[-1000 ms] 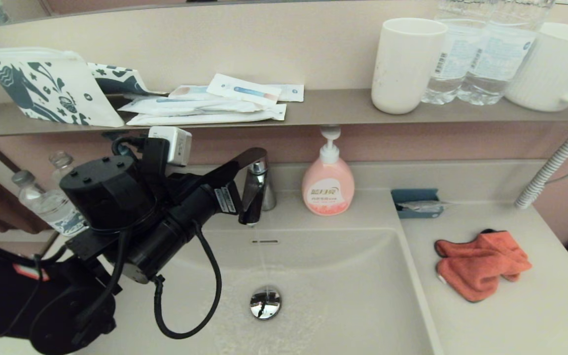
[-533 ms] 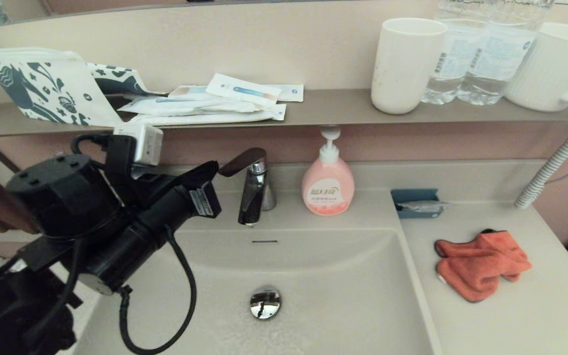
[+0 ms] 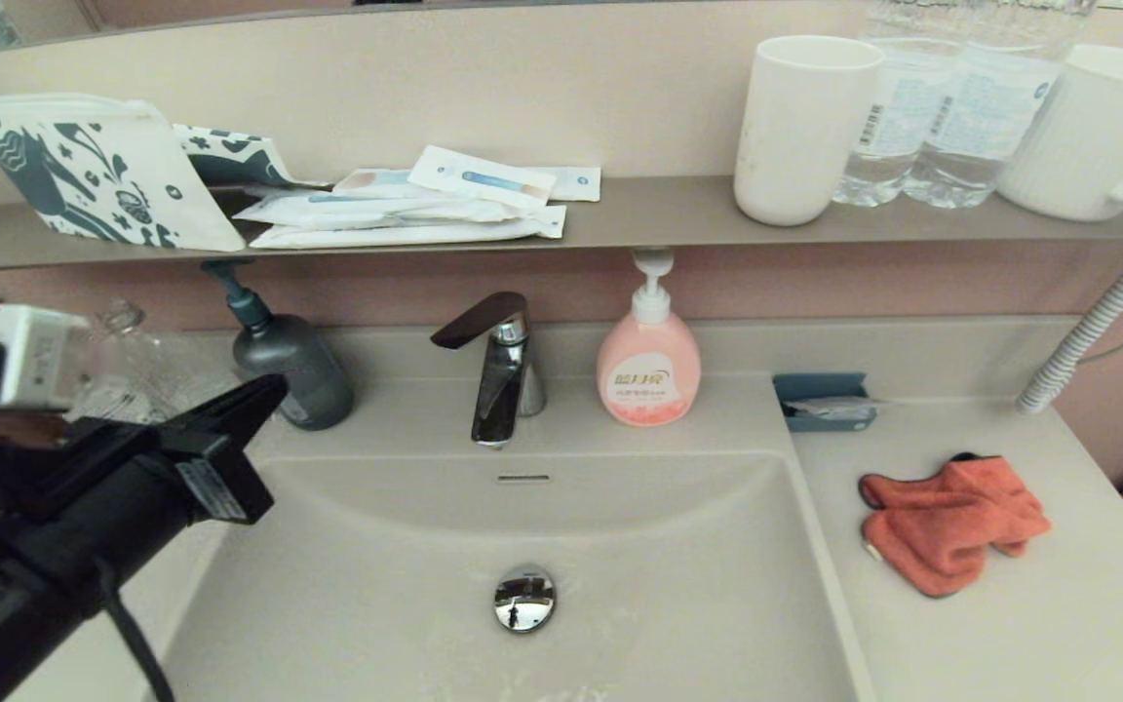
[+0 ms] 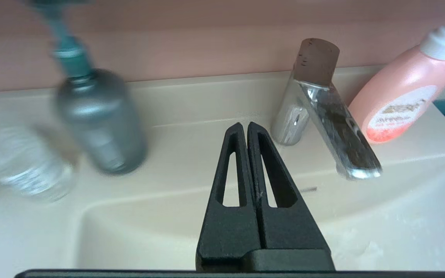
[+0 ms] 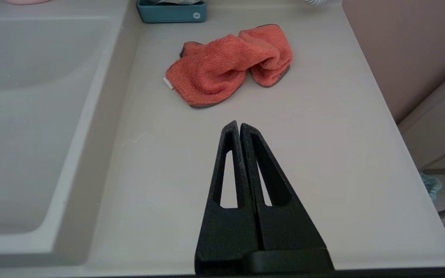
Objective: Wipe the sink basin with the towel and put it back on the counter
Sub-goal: Pick up the cloth
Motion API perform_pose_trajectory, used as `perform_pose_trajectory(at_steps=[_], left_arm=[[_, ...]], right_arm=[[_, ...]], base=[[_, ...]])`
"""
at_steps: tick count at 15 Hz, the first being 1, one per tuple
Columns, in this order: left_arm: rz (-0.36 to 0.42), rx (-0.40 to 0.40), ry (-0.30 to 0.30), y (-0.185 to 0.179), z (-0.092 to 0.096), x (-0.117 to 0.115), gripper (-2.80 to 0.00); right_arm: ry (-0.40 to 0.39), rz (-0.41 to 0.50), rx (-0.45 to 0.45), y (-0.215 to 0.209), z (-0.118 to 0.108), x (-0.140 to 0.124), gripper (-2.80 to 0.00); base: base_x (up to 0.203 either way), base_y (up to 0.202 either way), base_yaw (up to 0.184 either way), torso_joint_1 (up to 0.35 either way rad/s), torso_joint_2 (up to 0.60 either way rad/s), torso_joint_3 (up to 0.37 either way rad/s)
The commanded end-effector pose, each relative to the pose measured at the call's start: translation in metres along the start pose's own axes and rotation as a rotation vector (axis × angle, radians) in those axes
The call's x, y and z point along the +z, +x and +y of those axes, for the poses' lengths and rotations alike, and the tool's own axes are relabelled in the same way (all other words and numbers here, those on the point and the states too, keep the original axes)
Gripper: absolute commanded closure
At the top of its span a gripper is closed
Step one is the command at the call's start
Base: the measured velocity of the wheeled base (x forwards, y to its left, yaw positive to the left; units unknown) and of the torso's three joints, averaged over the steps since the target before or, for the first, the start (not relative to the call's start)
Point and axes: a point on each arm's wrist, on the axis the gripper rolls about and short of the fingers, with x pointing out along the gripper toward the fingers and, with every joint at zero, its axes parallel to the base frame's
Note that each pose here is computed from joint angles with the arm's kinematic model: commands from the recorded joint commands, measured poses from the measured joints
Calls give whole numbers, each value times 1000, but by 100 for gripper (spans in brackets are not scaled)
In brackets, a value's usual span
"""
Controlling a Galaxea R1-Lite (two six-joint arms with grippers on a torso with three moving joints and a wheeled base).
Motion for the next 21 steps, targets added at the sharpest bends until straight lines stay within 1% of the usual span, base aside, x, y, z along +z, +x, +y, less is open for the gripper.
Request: perform_pose_trajectory(at_steps=[1, 2, 4, 6, 8, 9, 10, 12, 13, 14, 15, 16, 18, 19, 21], left_arm=[[-75, 25, -11, -34, 10, 11, 0], [-60, 65, -1, -47, 15, 8, 0], [-35, 208, 19, -75, 28, -2, 0], [-45, 323, 29, -103, 37, -8, 0], [-44, 443, 60, -131, 40, -16, 0], [-52, 481, 71, -141, 40, -20, 0], [-69, 498, 82, -150, 38, -25, 0], [-83, 490, 93, -163, 34, -36, 0], [-86, 472, 96, -168, 33, -41, 0], [-89, 435, 99, -173, 31, -45, 0], [-89, 369, 103, -178, 28, -50, 0], [-79, 295, 106, -181, 26, -55, 0], [-46, 203, 107, -184, 23, -71, 0], [-24, 167, 108, -184, 23, -82, 0], [5, 137, 115, -183, 22, -97, 0]], right_arm=[[0, 1, 0, 0, 0, 0, 0], [-1, 1, 0, 0, 0, 0, 0], [-1, 1, 0, 0, 0, 0, 0], [1, 1, 0, 0, 0, 0, 0], [-1, 1, 0, 0, 0, 0, 0], [-1, 1, 0, 0, 0, 0, 0], [0, 1, 0, 0, 0, 0, 0], [0, 1, 0, 0, 0, 0, 0], [-1, 1, 0, 0, 0, 0, 0], [1, 1, 0, 0, 0, 0, 0], [-1, 1, 0, 0, 0, 0, 0], [-1, 1, 0, 0, 0, 0, 0], [1, 1, 0, 0, 0, 0, 0], [-1, 1, 0, 0, 0, 0, 0], [-1, 1, 0, 0, 0, 0, 0]], base=[[0, 0, 0, 0, 0, 0], [0, 0, 0, 0, 0, 0], [0, 0, 0, 0, 0, 0], [0, 0, 0, 0, 0, 0], [0, 0, 0, 0, 0, 0], [0, 0, 0, 0, 0, 0], [0, 0, 0, 0, 0, 0], [0, 0, 0, 0, 0, 0], [0, 0, 0, 0, 0, 0], [0, 0, 0, 0, 0, 0], [0, 0, 0, 0, 0, 0], [0, 0, 0, 0, 0, 0], [0, 0, 0, 0, 0, 0], [0, 0, 0, 0, 0, 0], [0, 0, 0, 0, 0, 0]])
